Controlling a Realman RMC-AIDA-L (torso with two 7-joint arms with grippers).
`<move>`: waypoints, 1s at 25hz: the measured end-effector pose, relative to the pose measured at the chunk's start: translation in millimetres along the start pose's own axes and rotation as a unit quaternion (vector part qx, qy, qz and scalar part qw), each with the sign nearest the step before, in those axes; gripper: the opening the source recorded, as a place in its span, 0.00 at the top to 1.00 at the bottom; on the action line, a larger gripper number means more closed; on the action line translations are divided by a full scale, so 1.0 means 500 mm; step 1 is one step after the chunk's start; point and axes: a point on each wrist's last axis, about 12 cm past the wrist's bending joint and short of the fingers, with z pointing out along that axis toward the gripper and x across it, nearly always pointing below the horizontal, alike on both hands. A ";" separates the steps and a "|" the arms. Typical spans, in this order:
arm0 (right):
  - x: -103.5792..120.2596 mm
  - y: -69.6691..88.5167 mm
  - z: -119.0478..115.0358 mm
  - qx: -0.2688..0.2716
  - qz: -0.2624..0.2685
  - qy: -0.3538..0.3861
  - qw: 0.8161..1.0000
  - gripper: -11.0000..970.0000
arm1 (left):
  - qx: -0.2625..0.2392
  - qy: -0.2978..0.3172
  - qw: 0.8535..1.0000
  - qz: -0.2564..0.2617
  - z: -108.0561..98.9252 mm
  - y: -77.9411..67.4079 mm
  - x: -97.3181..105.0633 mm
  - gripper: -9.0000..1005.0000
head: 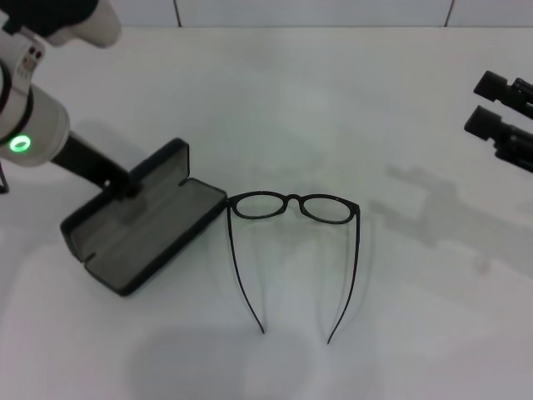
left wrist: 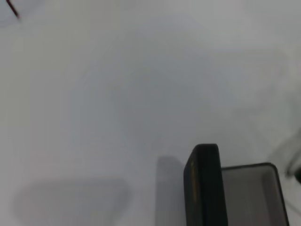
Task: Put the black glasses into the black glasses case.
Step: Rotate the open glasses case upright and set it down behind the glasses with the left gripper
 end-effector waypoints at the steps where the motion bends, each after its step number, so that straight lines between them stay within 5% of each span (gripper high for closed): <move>1: 0.001 0.002 0.002 -0.007 0.000 0.003 1.000 0.27 | -0.005 -0.008 1.000 0.003 -0.005 0.000 -0.004 0.77; 8: 0.000 0.038 0.023 -0.125 -0.008 0.050 0.991 0.28 | -0.056 -0.101 0.988 0.100 -0.052 -0.007 -0.075 0.78; 13: -0.010 0.071 0.034 -0.229 -0.003 0.077 0.970 0.28 | -0.075 -0.148 0.949 0.267 -0.027 -0.072 -0.130 0.79; 19: -0.013 0.080 0.020 -0.235 0.003 0.062 0.970 0.28 | -0.085 -0.175 0.893 0.405 0.039 -0.142 -0.174 0.79; 25: -0.009 0.079 0.016 -0.221 0.002 0.058 0.974 0.28 | -0.058 -0.150 0.882 0.444 0.088 -0.152 -0.189 0.79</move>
